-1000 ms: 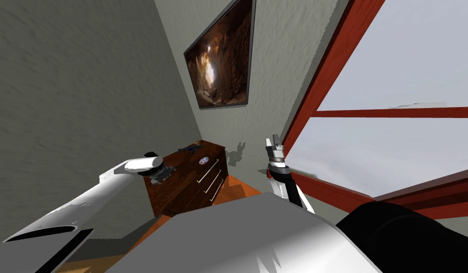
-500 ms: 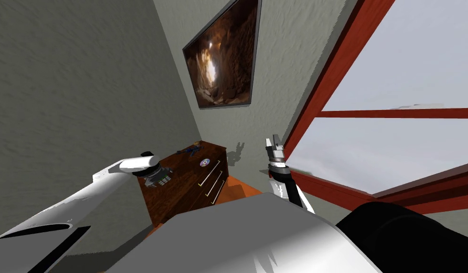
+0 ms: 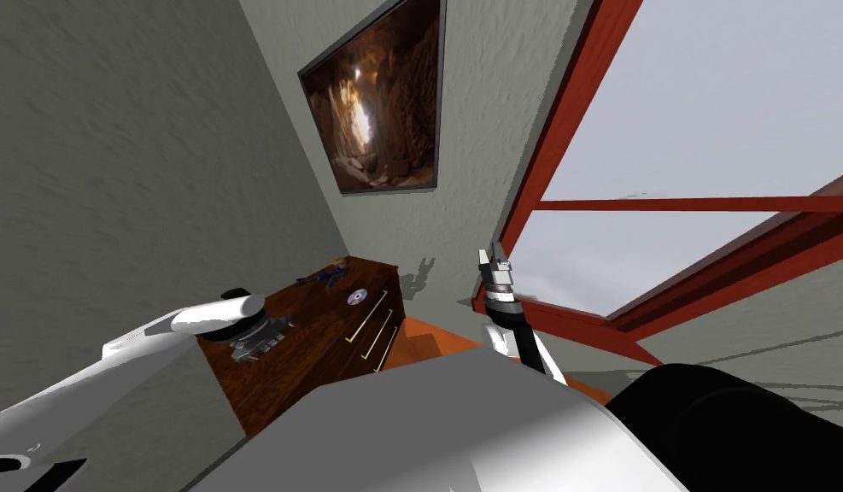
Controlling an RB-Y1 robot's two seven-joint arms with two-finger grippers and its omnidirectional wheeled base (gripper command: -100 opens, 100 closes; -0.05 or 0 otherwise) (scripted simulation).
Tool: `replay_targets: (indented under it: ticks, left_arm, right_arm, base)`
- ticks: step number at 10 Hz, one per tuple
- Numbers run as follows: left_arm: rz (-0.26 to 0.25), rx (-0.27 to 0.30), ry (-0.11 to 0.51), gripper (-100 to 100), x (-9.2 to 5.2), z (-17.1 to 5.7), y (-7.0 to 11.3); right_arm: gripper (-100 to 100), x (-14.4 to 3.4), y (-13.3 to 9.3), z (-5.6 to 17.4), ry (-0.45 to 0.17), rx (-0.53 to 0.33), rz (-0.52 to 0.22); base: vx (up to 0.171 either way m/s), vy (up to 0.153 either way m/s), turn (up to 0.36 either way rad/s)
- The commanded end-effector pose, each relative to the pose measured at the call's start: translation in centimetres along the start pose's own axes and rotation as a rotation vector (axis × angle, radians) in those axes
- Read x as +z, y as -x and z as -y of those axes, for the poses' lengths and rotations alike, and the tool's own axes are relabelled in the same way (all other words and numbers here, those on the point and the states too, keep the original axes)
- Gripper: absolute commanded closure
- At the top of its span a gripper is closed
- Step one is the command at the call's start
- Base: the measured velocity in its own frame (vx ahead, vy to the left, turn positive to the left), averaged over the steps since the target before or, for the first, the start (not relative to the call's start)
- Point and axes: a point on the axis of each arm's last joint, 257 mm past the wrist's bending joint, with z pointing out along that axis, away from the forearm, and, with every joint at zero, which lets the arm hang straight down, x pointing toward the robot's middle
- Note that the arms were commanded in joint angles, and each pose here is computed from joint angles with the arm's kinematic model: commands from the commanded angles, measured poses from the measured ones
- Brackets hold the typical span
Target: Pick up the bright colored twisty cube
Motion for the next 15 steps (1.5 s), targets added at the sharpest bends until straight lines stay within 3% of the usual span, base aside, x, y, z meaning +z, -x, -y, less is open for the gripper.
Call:
replay_targets:
  ticks: [1, 2, 3, 4, 6, 7, 8, 9, 10, 11, 13, 14, 15]
  left_arm:
    - [-0.019, -0.024, -0.007, -100, 0.3, -0.8, 0.1]
    - [0.000, -0.051, 0.022, -100, 1.0, -3.7, 1.6]
    - [-0.022, -0.061, 0.006, -100, 1.0, -3.3, 1.0]
    - [0.002, -0.088, 0.035, -100, 1.4, -6.3, 2.5]
    - [-0.027, -0.104, 0.011, -100, 1.4, -5.7, 1.8]
    - [-0.003, -0.135, 0.036, -100, 1.6, -8.6, 3.3]
    - [-0.021, -0.146, 0.021, -100, 1.6, -8.2, 2.9]
    - [0.015, -0.173, 0.048, -100, 1.5, -11.2, 4.6]
    - [-0.009, -0.190, 0.028, -100, 1.6, -10.7, 4.0]
    - [0.027, -0.210, 0.053, -100, 1.4, -13.5, 5.6]
    - [0.007, -0.236, 0.034, -100, 1.4, -13.2, 5.2]
    - [0.046, -0.267, 0.057, -100, 1.0, -16.2, 7.0]
    - [0.035, -0.277, 0.035, -100, 0.9, -15.4, 6.8]
  right_arm:
    - [0, 0.0, 0.0, 0.0, 0.000, 0.000, 0.000]
    - [0, 0.0, 0.0, 0.0, 0.000, 0.000, 0.000]
    - [0, 0.0, 0.0, 0.0, 0.000, 0.000, 0.000]
    - [0, 0.0, 0.0, 0.0, 0.000, 0.000, 0.000]
    - [0, 0.0, 0.0, 0.0, 0.000, 0.000, 0.000]
    - [0, 0.0, 0.0, 0.0, 0.000, 0.000, 0.000]
    - [0, 0.0, 0.0, 0.0, 0.000, 0.000, 0.000]
    - [0, 0.0, 0.0, 0.0, 0.000, 0.000, 0.000]
    - [0, 0.0, 0.0, 0.0, 0.000, 0.000, 0.000]
    - [0, 0.0, 0.0, 0.0, 0.000, 0.000, 0.000]
    - [0, 0.0, 0.0, 0.0, 0.000, 0.000, 0.000]
    - [0, 0.0, 0.0, 0.0, 0.000, 0.000, 0.000]
    - [0, 0.0, 0.0, 0.0, 0.000, 0.000, 0.000]
  base:
    - [-0.036, -0.011, -0.160]
    - [-0.047, -0.020, -0.220]
    - [-0.034, -0.014, -0.145]
    - [-0.032, -0.023, -0.330]
    - [-0.021, -0.015, -0.056]
    - [-0.019, -0.028, -0.242]
    - [-0.026, -0.014, -0.169]
    - [-0.039, -0.021, -0.320]
    - [-0.033, -0.017, -0.118]
    - [-0.034, -0.033, -0.228]
    - [-0.020, -0.016, -0.068]
    - [-0.023, -0.023, -0.227]
    - [-0.025, -0.017, -0.177]
